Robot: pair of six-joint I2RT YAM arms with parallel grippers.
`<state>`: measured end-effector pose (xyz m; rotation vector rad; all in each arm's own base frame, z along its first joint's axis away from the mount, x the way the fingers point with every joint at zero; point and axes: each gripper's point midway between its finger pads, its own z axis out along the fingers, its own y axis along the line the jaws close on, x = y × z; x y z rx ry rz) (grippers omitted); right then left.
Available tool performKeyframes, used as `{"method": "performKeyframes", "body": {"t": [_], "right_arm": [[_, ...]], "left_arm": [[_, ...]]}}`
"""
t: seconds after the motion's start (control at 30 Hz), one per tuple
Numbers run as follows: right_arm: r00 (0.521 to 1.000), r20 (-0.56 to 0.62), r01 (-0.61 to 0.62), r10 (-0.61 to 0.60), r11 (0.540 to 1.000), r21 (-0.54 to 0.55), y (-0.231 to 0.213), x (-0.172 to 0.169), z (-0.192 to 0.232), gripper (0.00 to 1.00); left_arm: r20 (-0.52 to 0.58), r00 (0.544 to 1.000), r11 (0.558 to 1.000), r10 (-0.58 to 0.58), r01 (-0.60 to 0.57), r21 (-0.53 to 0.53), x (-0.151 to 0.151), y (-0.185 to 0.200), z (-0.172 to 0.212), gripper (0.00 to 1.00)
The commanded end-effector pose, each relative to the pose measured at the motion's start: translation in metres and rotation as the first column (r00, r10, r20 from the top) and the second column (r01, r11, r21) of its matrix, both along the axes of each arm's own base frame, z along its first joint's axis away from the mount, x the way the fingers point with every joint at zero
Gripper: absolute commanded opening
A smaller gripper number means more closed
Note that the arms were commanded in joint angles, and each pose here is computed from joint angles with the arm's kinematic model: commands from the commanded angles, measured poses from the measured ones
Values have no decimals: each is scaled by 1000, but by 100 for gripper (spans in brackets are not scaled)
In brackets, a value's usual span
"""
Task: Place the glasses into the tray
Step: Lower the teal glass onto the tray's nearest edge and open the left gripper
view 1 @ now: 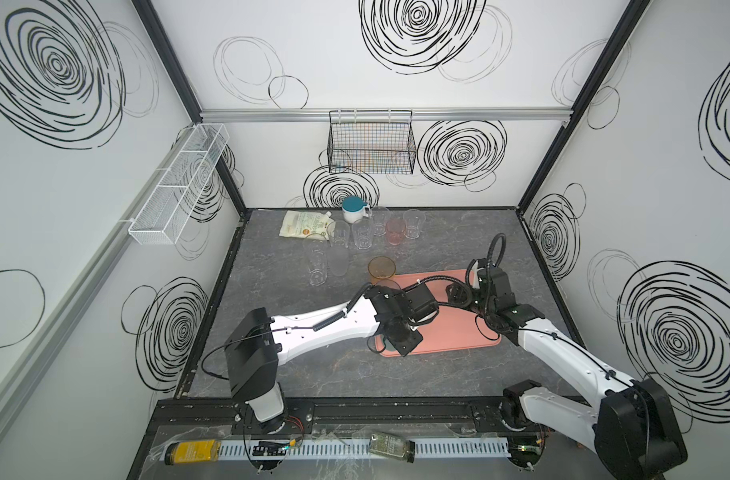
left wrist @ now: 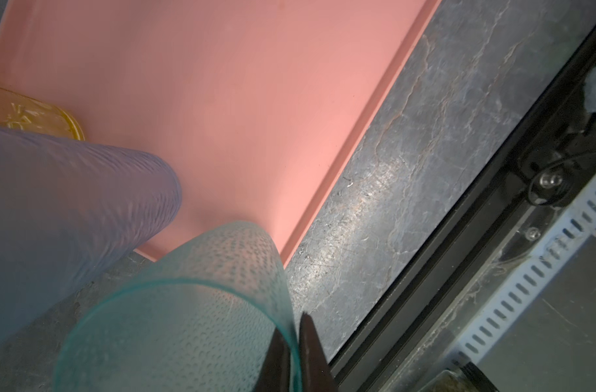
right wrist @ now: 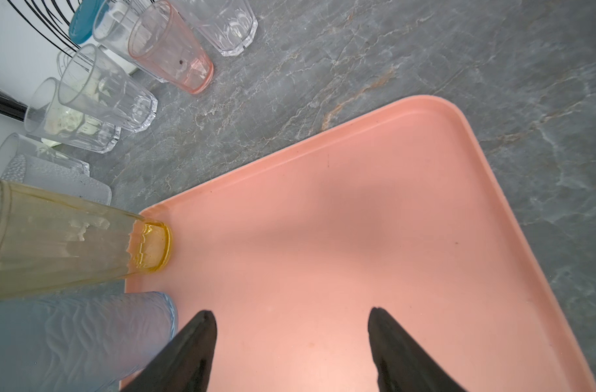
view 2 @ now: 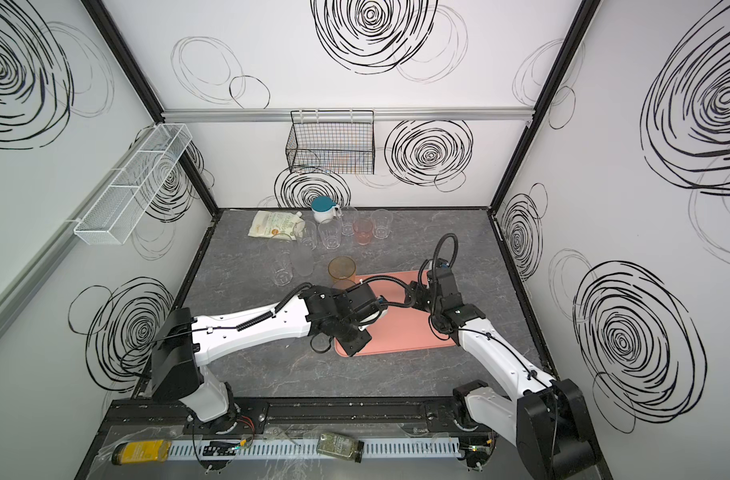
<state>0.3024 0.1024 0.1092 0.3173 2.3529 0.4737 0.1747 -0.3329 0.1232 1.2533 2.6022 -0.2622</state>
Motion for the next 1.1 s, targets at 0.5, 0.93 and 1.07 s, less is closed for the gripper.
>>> {"method": "performKeyframes", "body": {"t": [0.5,0.93,1.07], "right_arm": [[1000,-16,-24,24,1000,15,15,6,-5,75],[999,12,-50,50,999,-17,32,7,10,75],[997,50,-64,65,998,-25,41,19,25,75]], "left_arm": [[-34,997,997,-73,72,-20,11,2,1,40],[123,989,935,78,-30,-352,67,-6,111,52],[184,933,861,309,-191,-472,120,32,139,53]]}}
